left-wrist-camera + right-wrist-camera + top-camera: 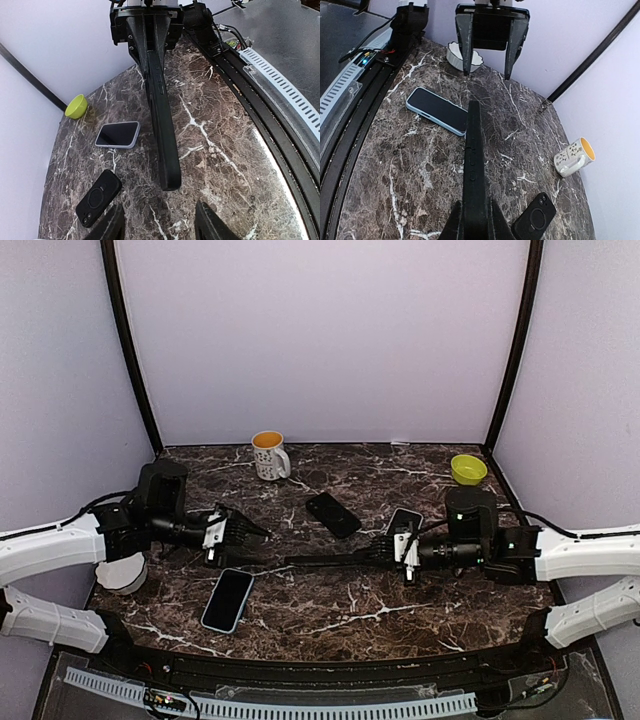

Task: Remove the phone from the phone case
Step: Remove the top left corner of the phone from the phone case.

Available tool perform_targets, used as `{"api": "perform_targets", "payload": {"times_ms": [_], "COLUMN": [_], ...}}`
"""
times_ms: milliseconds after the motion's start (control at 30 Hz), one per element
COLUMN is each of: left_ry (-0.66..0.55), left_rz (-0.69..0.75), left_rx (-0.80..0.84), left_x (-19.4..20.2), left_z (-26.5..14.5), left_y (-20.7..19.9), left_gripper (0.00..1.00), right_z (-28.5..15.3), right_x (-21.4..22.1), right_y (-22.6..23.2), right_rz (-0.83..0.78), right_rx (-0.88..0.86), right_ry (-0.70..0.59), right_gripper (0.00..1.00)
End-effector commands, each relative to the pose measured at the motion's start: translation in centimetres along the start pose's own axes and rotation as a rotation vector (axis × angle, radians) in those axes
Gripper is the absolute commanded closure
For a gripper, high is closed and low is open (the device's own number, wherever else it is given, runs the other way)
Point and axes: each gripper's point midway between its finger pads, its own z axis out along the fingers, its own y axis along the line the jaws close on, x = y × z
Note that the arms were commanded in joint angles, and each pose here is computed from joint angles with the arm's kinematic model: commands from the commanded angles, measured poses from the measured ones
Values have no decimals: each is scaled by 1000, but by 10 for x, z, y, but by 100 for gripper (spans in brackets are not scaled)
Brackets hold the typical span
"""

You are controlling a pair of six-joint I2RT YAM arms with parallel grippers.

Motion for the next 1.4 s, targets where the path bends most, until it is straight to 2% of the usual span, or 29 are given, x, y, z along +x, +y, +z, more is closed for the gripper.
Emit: {"api": "perform_targets", "payload": {"times_ms": [0,300,567,1067,1367], "left_ry": [-67,-88,-159,-116,-98], "left_rz": [34,4,-5,-7,-12], "left_rx": [54,147,197,208,211], "left_x": [-10,-9,-23,-10,-5], "left_z": [-3,4,7,18,22], "left_y": [-16,-36,-47,-52,-54], "left_gripper": [50,46,51,54,60], "right_z": [-4,0,1,2,4], "right_x": [-43,-45,-56,-71,-76], "right_y": [-15,-16,-14,-7,-5], "right_rz": [-137,-233,-321,-361,-368], "right_rx": [18,31,50,39,35], "right_ry": [-143,-145,-170,-193,-197], "right_gripper": [100,100,100,100,100]}}
